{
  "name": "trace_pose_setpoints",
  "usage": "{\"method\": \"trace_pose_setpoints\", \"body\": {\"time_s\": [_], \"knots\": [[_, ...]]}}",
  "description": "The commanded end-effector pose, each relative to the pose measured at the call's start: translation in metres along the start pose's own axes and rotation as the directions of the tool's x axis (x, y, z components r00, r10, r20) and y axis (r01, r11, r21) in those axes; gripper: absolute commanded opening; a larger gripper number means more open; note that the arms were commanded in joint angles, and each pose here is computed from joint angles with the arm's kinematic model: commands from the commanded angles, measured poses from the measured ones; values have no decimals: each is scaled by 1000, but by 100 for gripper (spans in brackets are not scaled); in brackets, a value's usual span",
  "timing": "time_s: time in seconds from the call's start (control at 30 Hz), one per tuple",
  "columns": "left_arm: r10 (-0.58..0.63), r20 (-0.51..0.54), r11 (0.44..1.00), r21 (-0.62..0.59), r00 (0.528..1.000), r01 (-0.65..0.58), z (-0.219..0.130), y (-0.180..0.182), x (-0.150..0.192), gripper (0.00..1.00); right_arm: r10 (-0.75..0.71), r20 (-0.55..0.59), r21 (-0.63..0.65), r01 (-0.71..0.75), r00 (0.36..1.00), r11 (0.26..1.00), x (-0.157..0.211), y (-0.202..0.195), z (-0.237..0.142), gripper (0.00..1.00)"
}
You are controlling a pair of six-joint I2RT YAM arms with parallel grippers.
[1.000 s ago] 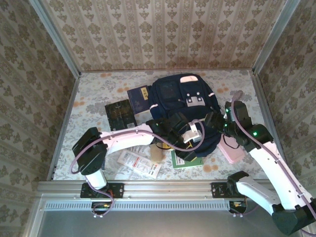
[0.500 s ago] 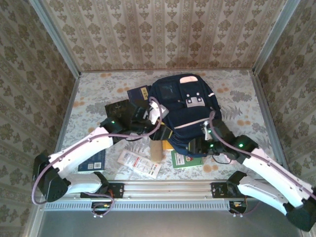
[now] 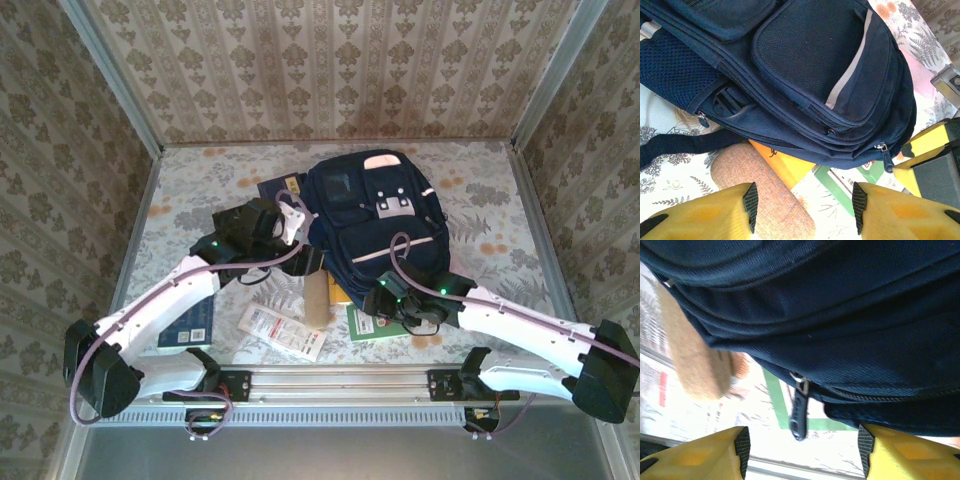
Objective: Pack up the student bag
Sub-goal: Unzip the student bag at the top-center of the table.
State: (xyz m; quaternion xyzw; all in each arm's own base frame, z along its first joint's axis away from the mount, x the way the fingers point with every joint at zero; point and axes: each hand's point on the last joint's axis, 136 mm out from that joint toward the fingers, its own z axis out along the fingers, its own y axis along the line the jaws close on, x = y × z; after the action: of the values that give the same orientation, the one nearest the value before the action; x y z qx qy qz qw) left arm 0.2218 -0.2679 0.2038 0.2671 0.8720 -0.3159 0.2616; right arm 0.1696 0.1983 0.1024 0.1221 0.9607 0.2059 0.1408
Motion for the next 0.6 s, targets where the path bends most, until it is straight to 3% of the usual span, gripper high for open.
{"method": "trace_pose_setpoints", "body": {"time_s": [0.0, 0.13, 0.33, 0.57], "knots": [[-23, 39, 1000, 13, 999, 23, -11, -1, -6, 55, 227, 10, -143, -223, 974, 964, 2, 8, 0, 58], [-42, 60, 999, 20, 997, 41, -15, -1, -10, 55, 377, 63, -308, -341, 924, 888, -3, 18, -4, 54], [-45, 66, 999, 16, 997, 44, -19, 0, -6, 55, 372, 118, -286, -327, 921, 901, 4, 16, 12, 58], [-35, 80, 999, 1, 996, 35, -24, 1, -5, 56, 372, 156, -270, -323, 915, 907, -1, 15, 26, 48]]}}
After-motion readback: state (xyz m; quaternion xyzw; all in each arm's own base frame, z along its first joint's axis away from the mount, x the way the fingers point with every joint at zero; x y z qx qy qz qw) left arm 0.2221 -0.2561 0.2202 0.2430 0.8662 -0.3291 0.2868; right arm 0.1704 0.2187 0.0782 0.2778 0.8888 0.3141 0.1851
